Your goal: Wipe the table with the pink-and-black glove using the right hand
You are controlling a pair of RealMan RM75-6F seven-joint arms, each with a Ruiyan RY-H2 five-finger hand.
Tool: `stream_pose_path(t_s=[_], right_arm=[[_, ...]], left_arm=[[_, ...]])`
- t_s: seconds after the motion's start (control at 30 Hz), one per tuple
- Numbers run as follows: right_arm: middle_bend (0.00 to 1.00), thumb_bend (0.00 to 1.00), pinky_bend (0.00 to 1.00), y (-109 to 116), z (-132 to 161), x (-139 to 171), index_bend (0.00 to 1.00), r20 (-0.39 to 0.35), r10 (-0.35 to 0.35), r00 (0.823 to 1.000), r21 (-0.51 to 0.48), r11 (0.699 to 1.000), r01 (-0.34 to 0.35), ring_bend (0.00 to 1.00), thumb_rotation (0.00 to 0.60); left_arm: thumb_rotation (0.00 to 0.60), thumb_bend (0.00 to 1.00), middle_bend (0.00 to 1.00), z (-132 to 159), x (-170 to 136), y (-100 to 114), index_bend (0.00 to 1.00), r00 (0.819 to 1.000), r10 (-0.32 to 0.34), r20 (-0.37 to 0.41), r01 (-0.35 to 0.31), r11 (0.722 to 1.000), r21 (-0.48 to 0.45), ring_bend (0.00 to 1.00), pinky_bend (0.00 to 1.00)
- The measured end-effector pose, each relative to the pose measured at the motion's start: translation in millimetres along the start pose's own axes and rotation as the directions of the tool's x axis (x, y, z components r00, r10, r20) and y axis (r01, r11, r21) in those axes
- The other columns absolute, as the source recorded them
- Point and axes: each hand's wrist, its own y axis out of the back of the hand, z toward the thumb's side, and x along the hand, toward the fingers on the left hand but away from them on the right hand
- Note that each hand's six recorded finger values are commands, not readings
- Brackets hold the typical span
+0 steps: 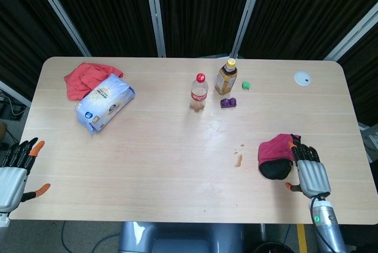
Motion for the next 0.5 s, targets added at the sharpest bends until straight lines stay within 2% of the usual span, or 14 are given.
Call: stream_pose_path(t_s=[0.17,0.5], right_arm=[[0.00,0.07,0.05,-20,10,-14,0.00,0.026,0.024,0.999,0.004,1.000,-0.024,0.00,0.600],[0.00,0.13,0.05,-46,0,-33,0.00,0.101,0.043,0.994,0.018,0.999,-0.045,0.00,0.600]], left_arm=[[0.600,0.00,0.00,0,1,0,0.00,1.000,-0.001,-0.002,0.001,1.000,-0.005,0.00,0.00],[0.600,0.00,0.00,0,3,-2,0.00,1.000,-0.010,-0.002,0.010,1.000,-0.012,0.00,0.00]])
